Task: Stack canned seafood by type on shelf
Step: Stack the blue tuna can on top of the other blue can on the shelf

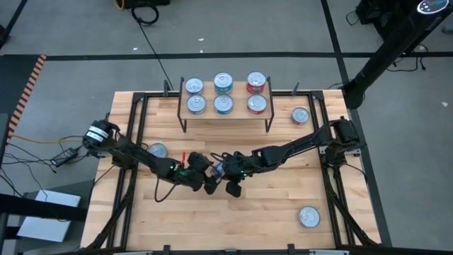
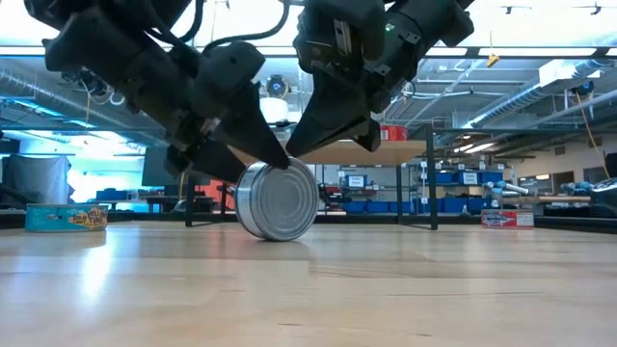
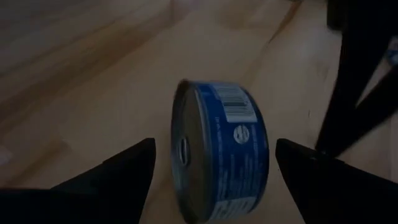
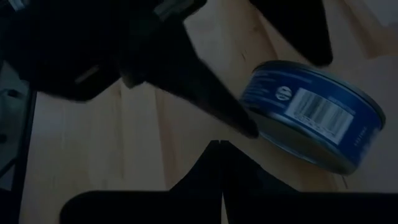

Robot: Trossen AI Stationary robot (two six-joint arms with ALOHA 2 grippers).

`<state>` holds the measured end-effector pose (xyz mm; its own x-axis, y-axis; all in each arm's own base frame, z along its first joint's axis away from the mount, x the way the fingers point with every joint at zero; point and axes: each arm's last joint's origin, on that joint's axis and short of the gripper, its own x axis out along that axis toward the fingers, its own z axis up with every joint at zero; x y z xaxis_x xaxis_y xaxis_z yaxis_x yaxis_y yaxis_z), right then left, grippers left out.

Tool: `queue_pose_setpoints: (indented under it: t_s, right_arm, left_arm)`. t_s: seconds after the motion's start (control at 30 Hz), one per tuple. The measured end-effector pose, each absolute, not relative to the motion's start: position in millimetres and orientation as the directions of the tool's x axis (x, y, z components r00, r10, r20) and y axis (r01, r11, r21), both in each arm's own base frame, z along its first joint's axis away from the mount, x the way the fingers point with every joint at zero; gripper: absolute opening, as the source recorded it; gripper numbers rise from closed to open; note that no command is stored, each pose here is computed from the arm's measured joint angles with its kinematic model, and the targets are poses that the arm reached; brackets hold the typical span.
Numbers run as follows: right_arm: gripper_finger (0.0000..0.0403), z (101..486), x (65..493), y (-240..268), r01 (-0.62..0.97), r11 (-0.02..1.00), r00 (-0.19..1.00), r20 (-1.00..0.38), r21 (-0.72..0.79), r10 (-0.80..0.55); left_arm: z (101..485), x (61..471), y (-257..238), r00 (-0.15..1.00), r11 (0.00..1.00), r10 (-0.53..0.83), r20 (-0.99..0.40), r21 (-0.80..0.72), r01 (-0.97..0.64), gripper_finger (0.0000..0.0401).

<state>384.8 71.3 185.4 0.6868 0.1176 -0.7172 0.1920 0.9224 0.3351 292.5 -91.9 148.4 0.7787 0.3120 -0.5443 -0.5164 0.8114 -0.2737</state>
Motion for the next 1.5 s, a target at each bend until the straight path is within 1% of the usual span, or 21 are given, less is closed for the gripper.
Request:
queue_pose_setpoints:
  t_s: [0.13, 0.27, 0.37, 0.6, 0.63, 0.77, 0.9, 1.03, 1.13, 1.27, 1.43, 1.5]
  right_arm:
    - [0.0005, 184.9, 384.3, 71.3, 0.187, 0.927, 0.681, -0.723, 0.326, 0.117]
    - [0.0005, 184.2, 383.5, 71.2, 0.188, 0.927, 0.673, -0.730, 0.324, 0.119]
    - [0.0005, 184.2, 383.6, 71.2, 0.185, 0.929, 0.673, -0.730, 0.321, 0.119]
    - [0.0005, 184.3, 383.6, 71.2, 0.178, 0.932, 0.674, -0.730, 0.315, 0.119]
    - [0.0005, 184.3, 383.6, 71.0, 0.178, 0.932, 0.674, -0.730, 0.315, 0.118]
    - [0.0005, 184.3, 383.7, 70.5, 0.179, 0.932, 0.674, -0.730, 0.315, 0.117]
    - [0.0005, 184.3, 383.7, 70.5, 0.179, 0.932, 0.674, -0.730, 0.315, 0.117]
    - [0.0005, 190.4, 380.3, 69.7, 0.183, 0.933, 0.672, -0.732, 0.309, 0.111]
    - [0.0005, 199.4, 374.6, 67.6, 0.188, 0.945, 0.671, -0.738, 0.267, 0.075]
    - [0.0005, 216.1, 361.8, 63.9, 0.187, 0.962, 0.656, -0.754, 0.199, 0.029]
    - [0.0004, 238.0, 343.8, 60.3, 0.166, 0.975, 0.642, -0.767, 0.145, 0.005]
    - [0.0002, 247.6, 338.4, 59.3, 0.142, 0.981, 0.656, -0.755, 0.133, 0.007]
  left_arm:
    - [145.7, 293.1, -92.7, 0.770, 0.814, 0.309, -0.558, -0.264, -0.518, 0.0328]
    - [153.8, 297.7, -94.2, 0.768, 0.815, 0.312, -0.559, -0.257, -0.519, 0.0299]
    - [160.7, 301.4, -95.6, 0.744, 0.821, 0.322, -0.586, -0.219, -0.528, 0.0262]
    - [173.7, 305.6, -97.4, 0.680, 0.852, 0.341, -0.649, -0.092, -0.515, 0.0151]
    - [176.5, 306.8, -97.9, 0.677, 0.860, 0.340, -0.653, -0.075, -0.504, 0.0142]
    - [196.3, 315.1, -100.5, 0.667, 0.891, 0.345, -0.660, 0.005, -0.455, 0.0142]
    - [219.5, 320.7, -98.2, 0.623, 0.903, 0.373, -0.687, 0.115, -0.413, 0.0142]
    - [244.5, 319.4, -86.0, 0.519, 0.863, 0.481, -0.707, 0.278, -0.421, 0.0142]
    - [262.0, 314.4, -73.1, 0.453, 0.826, 0.542, -0.708, 0.352, -0.440, 0.0142]
    - [285.0, 301.5, -52.9, 0.423, 0.786, 0.594, -0.684, 0.381, -0.487, 0.0142]
    - [317.8, 281.8, -25.6, 0.457, 0.770, 0.614, -0.643, 0.362, -0.525, 0.0142]
    - [330.6, 273.8, -13.6, 0.473, 0.760, 0.626, -0.619, 0.350, -0.547, 0.0142]
